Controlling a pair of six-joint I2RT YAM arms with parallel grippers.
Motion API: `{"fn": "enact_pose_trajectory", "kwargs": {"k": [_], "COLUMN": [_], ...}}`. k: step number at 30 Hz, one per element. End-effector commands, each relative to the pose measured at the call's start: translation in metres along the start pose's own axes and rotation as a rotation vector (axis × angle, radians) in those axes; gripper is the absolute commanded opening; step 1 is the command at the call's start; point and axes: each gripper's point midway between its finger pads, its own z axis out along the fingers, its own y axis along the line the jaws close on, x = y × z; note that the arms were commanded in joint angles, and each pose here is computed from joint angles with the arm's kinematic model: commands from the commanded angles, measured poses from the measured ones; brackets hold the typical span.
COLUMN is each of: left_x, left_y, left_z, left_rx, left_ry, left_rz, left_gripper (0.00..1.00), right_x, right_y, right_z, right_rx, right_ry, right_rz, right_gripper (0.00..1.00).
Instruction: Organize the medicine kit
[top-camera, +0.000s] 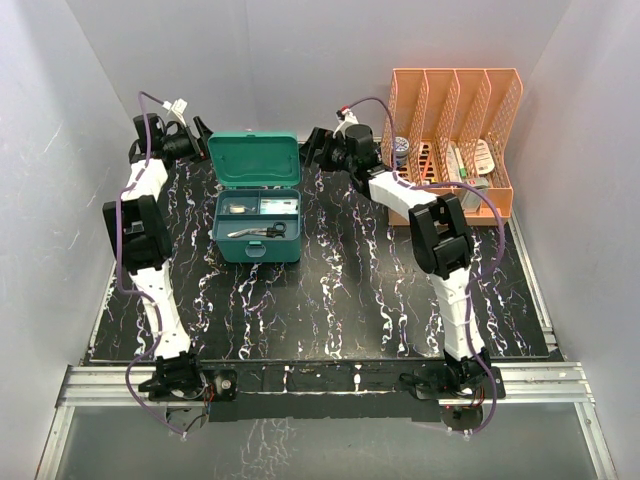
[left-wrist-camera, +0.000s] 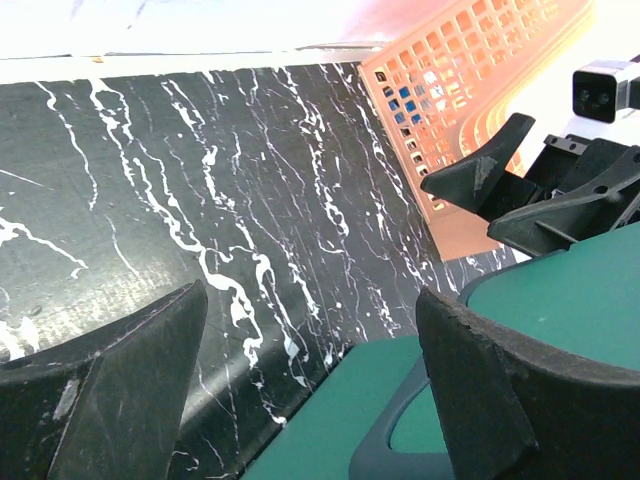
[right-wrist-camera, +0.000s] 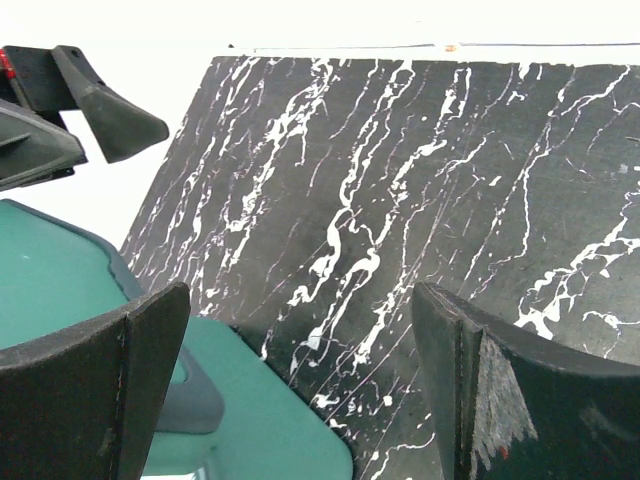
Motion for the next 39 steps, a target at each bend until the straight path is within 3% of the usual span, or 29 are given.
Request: {"fn": "enact_pose_trajectory", "kwargs": {"k": [1, 11, 19, 31, 39], "left_x": [-0.016, 0.023, 0.065, 0.103, 0.133], "left_y": [-0.054, -0.089, -0.107, -0.075, -0.079], "left_z": [-0.017, -0.045, -0.068, -0.078, -0.092], "left_rx": [0.086, 0.107, 0.101, -0.003, 0.007], "left_ry": [0.002, 0.095, 0.18, 0.29, 0.387], "left_rz": [0.061, 0.09, 0.116, 0.187, 0.173], "left_gripper": [0.83, 0.83, 0.83, 0.83, 0.82], "right_x": [-0.048, -0.047, -0.013, 0.029, 0.049], "right_y": [0.062, 0.082, 0.09, 0.078, 0.083], "right_z": [-0.024, -0.065, -0.105, -0.161, -0.168], "right_rx": [-0.122, -0.116, -0.068, 0.091, 0.126], "right_ry": [-0.1, -0.06, 0.041, 0.096, 0.144], "right_rz": [-0.09, -0.153, -0.178, -0.081, -0.065], "right_gripper": [0.92, 0.91, 0.91, 0.91, 0.91]}}
